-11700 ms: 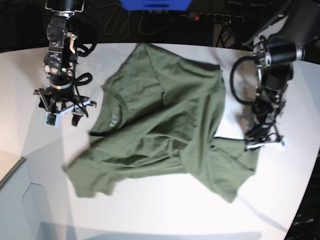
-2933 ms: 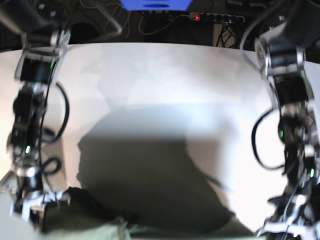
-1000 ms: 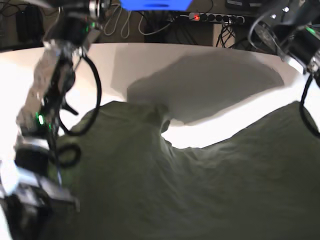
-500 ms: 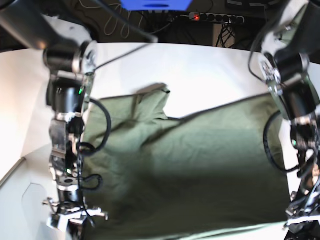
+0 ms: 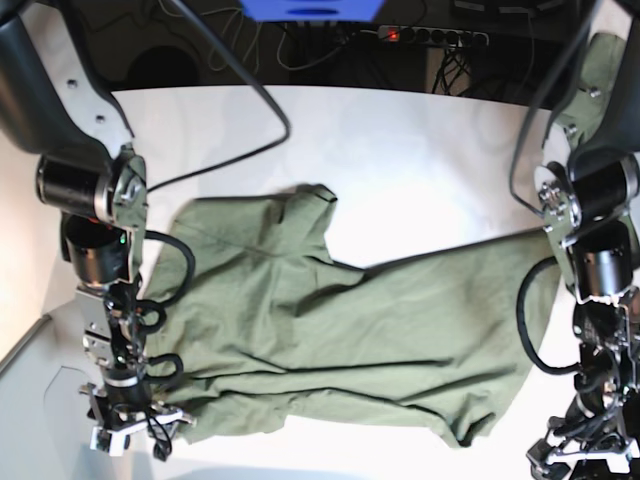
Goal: Layout the t-shirt on the table in an organized manner, then fold the t-shirt properly
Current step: 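Release the shirt and raise both grippers away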
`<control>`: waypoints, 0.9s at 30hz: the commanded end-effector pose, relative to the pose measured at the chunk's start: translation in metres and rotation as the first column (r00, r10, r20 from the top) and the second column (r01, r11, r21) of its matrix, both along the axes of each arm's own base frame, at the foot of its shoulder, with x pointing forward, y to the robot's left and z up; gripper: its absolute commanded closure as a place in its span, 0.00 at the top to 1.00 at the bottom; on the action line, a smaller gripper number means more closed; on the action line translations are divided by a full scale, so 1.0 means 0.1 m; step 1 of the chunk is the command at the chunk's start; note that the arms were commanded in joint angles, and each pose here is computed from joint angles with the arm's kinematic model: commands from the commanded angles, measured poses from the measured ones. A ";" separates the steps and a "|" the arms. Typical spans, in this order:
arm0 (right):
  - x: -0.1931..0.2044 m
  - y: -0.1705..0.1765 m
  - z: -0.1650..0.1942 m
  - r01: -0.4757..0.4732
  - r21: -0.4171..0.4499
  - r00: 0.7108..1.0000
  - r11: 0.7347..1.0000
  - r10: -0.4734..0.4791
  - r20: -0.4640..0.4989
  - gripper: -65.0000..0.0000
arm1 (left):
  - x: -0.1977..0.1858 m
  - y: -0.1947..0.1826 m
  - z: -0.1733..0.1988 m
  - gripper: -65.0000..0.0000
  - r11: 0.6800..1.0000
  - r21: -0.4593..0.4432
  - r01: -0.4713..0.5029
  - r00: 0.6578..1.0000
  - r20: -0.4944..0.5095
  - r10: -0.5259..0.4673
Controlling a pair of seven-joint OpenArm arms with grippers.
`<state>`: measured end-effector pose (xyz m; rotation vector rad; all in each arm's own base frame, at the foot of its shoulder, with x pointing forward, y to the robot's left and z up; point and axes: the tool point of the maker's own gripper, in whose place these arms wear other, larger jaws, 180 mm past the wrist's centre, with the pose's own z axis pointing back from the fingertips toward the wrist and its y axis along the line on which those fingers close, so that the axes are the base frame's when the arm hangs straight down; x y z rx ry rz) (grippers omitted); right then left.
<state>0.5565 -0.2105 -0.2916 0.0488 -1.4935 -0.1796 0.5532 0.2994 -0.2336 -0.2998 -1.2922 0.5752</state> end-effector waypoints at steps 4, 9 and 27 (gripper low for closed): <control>-0.09 -0.12 -0.04 0.020 -0.014 1.000 1.000 -0.020 0.019 0.61 | -0.28 0.10 -0.13 0.87 0.998 0.064 -0.012 1.000 0.017 0.011; -0.33 -0.18 -0.43 0.026 -0.023 0.998 0.999 -0.028 -0.053 0.61 | -0.84 0.09 -0.51 0.87 0.988 0.154 0.004 1.000 -0.027 0.000; -2.02 0.05 -0.68 0.001 -0.142 1.000 0.990 -0.002 -0.002 0.61 | -2.37 0.52 -1.92 0.87 0.982 0.185 -0.023 0.921 -0.378 0.093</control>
